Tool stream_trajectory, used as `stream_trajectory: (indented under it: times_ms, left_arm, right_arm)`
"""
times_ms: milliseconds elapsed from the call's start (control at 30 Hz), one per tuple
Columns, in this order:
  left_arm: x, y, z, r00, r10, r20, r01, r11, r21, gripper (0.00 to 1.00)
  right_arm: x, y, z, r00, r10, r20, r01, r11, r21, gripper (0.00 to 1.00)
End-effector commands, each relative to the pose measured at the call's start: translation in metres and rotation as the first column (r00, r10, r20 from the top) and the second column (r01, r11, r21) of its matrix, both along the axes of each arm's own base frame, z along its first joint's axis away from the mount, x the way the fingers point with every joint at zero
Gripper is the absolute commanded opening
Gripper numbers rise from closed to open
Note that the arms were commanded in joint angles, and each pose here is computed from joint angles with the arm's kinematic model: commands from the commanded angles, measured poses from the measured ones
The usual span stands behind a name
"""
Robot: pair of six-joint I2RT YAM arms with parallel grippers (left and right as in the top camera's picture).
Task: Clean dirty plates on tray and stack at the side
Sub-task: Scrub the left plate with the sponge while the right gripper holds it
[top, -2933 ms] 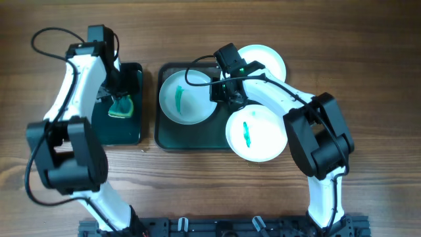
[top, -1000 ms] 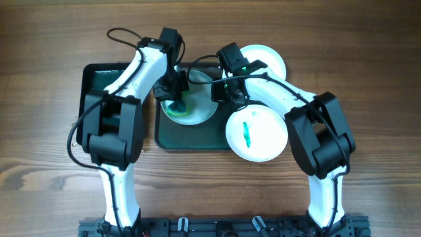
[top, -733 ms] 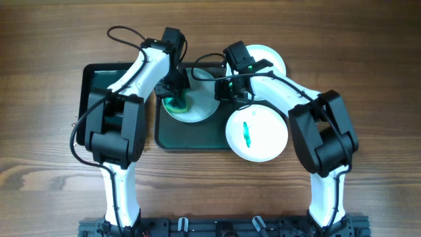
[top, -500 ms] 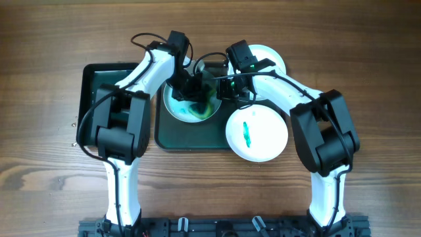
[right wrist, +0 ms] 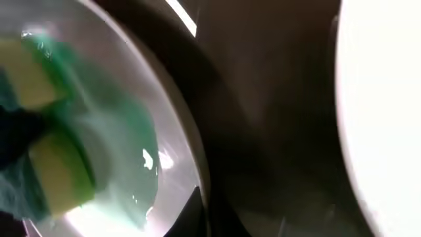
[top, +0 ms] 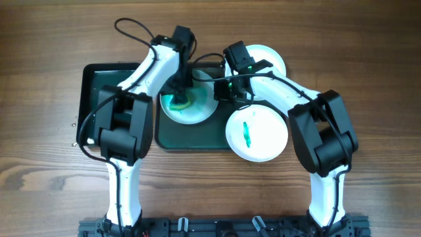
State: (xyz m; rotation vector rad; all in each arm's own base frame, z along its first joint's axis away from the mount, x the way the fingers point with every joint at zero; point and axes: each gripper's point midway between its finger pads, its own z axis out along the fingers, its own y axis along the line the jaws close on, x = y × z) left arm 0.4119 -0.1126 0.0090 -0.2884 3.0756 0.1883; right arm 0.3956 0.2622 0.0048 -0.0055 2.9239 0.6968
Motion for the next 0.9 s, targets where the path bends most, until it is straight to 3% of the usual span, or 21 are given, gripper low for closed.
stream_trajectory:
  times_ms: [0,33,100,167,267,300,367,467,567,667,733,800,833,867]
  left_arm:
    - [-0.039,-0.046,-0.009,0.957,-0.253,-0.145,0.220,0.952,-0.211,0.04]
    - [-0.053,-0.071,-0.005,0.915,-0.374,-0.149,0.303,0.884,-0.357,0.04]
    - [-0.069,-0.099,0.003,0.847,-0.521,-0.108,0.406,0.765,-0.500,0.04]
    - [-0.065,-0.098,0.001,0.836,-0.542,-0.089,0.444,0.762,-0.471,0.04]
    - [-0.041,-0.071,-0.008,0.891,-0.446,-0.087,0.400,0.861,-0.312,0.04]
    - [-0.028,-0.050,-0.011,0.933,-0.349,-0.084,0.329,0.925,-0.192,0.04]
    - [-0.007,-0.009,-0.009,0.988,-0.149,-0.032,0.150,0.988,0.041,0.04]
    - [0.008,0.036,0.004,0.991,0.067,0.112,-0.095,0.956,0.276,0.04]
    - [0.002,0.043,0.009,0.978,0.151,0.146,-0.190,0.930,0.314,0.04]
    - [-0.010,0.036,0.009,0.984,0.142,0.107,-0.170,0.930,0.327,0.04]
    - [-0.019,0.018,0.003,0.993,0.109,0.052,-0.119,0.955,0.273,0.04]
    - [-0.023,-0.020,-0.007,0.998,-0.039,-0.039,0.042,0.996,0.083,0.04]
    - [-0.030,-0.065,-0.011,0.974,-0.215,-0.077,0.199,0.964,-0.179,0.04]
    - [-0.037,-0.097,-0.006,0.942,-0.329,-0.060,0.285,0.885,-0.368,0.04]
  right_arm:
    - [-0.008,-0.008,-0.020,0.999,0.009,-0.048,-0.010,1.000,-0.018,0.04]
    - [-0.008,-0.008,-0.020,0.998,0.007,-0.055,-0.007,1.000,-0.008,0.05]
    - [-0.007,-0.010,-0.020,0.998,0.005,-0.066,-0.004,1.000,0.015,0.04]
    - [-0.006,-0.012,-0.019,0.997,0.001,-0.073,0.001,1.000,0.028,0.04]
    - [-0.007,-0.012,-0.019,0.997,0.006,-0.075,-0.004,1.000,0.029,0.04]
    - [-0.007,-0.012,-0.019,0.997,0.007,-0.074,-0.005,1.000,0.029,0.04]
    - [-0.007,-0.012,-0.019,0.997,0.007,-0.074,-0.005,1.000,0.029,0.04]
    - [-0.007,-0.012,-0.019,0.997,0.006,-0.074,-0.004,1.000,0.029,0.04]
    - [-0.007,-0.012,-0.019,0.997,0.007,-0.074,-0.004,1.000,0.029,0.04]
    - [-0.007,-0.012,-0.019,0.997,0.007,-0.074,-0.004,1.000,0.029,0.04]
    - [-0.007,-0.012,-0.019,0.997,0.007,-0.074,-0.005,1.000,0.029,0.04]
    - [-0.007,-0.011,-0.019,0.997,0.010,-0.075,-0.007,0.999,0.033,0.04]
    - [-0.008,-0.009,-0.018,0.997,0.028,-0.074,-0.025,0.999,0.047,0.04]
    - [-0.009,-0.008,-0.017,0.997,0.032,-0.076,-0.028,0.998,0.051,0.04]
